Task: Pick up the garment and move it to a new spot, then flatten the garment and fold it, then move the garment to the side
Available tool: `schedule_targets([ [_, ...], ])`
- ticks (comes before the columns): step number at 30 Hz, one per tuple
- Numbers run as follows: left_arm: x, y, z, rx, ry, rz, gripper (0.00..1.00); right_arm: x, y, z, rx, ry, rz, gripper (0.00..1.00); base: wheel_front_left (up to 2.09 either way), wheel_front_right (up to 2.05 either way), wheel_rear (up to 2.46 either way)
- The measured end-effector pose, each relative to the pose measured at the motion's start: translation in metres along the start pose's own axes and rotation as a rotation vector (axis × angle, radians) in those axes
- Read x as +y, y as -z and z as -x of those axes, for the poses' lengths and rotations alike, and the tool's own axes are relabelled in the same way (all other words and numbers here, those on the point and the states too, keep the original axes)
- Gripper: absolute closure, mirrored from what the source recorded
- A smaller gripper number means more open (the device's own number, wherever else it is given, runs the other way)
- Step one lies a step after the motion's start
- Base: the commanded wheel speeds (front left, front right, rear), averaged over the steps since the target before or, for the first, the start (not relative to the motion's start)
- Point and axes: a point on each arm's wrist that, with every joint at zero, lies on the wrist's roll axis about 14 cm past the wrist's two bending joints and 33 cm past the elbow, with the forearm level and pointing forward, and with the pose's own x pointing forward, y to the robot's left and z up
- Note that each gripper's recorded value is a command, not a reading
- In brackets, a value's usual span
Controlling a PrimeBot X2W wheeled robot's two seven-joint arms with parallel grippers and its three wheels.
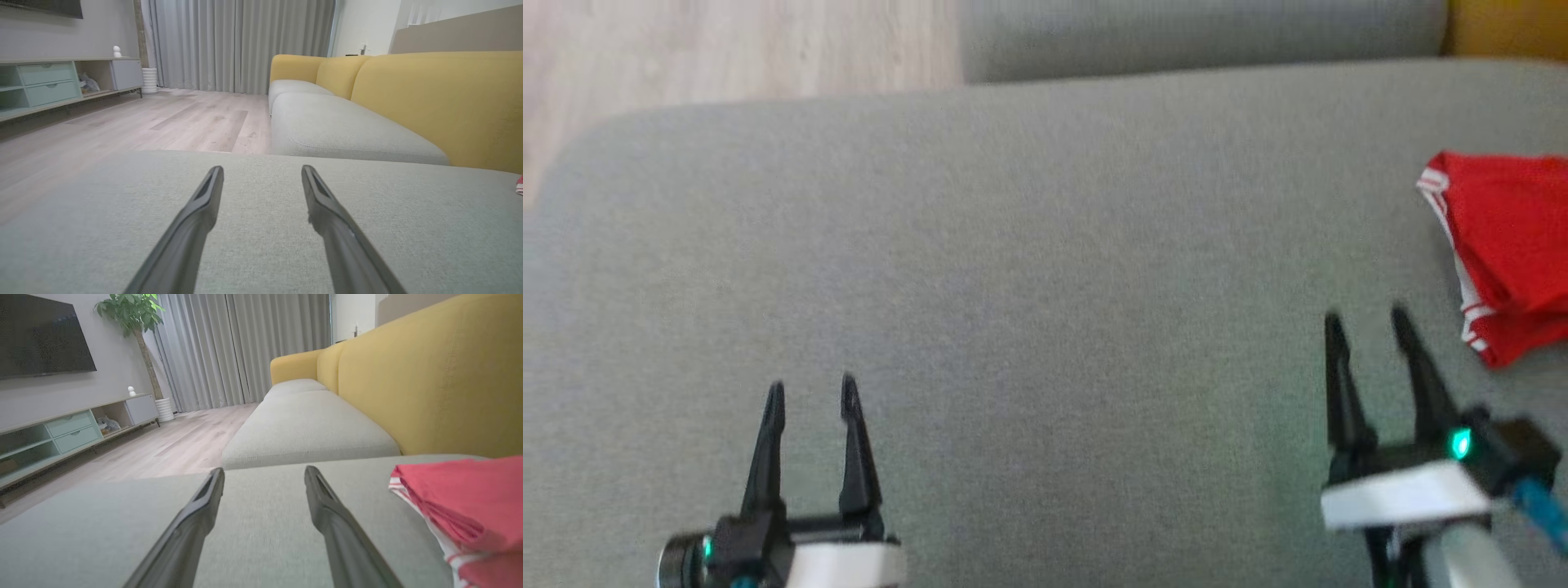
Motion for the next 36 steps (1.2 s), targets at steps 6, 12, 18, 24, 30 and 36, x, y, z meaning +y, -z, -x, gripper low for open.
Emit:
schedule_targets([
  [6,0.011,-0.003,0.03,-0.007,-0.043,-0.005,0.0,0.009,0.007,0.029,0.028,0.001,-0.019,0.0,0.0,0.0,0.0],
  [12,0.011,-0.009,0.034,-0.028,-0.038,-0.034,0.0,0.012,-0.001,0.031,0.006,-0.005,-0.02,0.0,0.0,0.0,0.0],
  [18,0.008,-0.007,0.036,-0.024,-0.02,-0.047,1.0,0.01,-0.001,0.035,0.006,0.003,-0.03,1.0,0.0,0.0,0.0],
  [24,0.014,0.03,0.051,0.096,-0.035,-0.053,1.0,0.004,0.04,0.055,0.142,0.035,-0.049,1.0,0.0,0.0,0.0],
  [30,0.016,0.034,0.052,0.12,-0.049,0.017,1.0,0.001,0.041,0.056,0.146,0.06,-0.116,1.0,0.0,0.0,0.0],
  [36,0.017,0.038,0.051,0.146,-0.057,0.091,1.0,-0.003,0.042,0.057,0.145,0.085,-0.183,1.0,0.0,0.0,0.0],
])
